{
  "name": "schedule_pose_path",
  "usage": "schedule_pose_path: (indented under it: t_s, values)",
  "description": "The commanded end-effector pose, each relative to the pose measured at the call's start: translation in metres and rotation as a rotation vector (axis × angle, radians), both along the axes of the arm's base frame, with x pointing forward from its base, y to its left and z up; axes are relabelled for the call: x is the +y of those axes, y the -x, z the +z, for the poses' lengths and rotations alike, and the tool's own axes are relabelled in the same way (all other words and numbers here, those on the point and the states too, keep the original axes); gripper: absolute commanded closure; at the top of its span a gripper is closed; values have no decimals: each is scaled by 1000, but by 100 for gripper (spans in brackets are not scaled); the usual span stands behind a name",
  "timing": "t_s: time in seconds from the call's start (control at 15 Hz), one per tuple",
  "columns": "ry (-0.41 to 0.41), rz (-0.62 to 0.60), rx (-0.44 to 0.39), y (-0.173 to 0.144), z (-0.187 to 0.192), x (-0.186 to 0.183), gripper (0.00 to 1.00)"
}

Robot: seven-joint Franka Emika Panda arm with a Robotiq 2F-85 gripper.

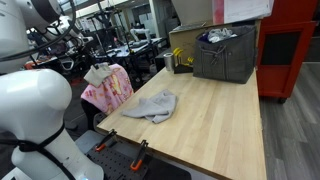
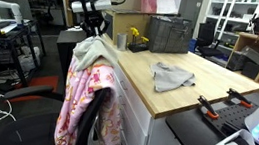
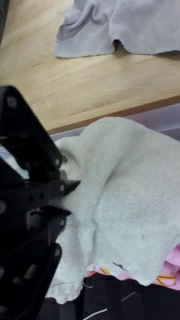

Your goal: Put the white towel on the counter.

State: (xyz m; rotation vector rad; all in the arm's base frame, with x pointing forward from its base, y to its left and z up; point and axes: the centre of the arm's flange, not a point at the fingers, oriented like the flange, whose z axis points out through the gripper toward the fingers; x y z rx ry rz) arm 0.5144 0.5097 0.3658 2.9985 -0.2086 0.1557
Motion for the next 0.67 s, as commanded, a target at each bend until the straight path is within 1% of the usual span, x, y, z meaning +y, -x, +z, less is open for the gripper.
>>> schedule_pose_path:
  t_s: [0.0,0.13,0.4,0.47,0.53,0.6]
  values:
    - [-14,21,62,54,9,-8,93]
    - [-20,39,89,71,7,-1,100]
    - [-10,57,112,93,0,3,100]
    - [-8,56,109,94,-3,2,74]
    - [-7,63,101,93,-5,0,73]
    - [-7,70,88,89,-7,-3,67]
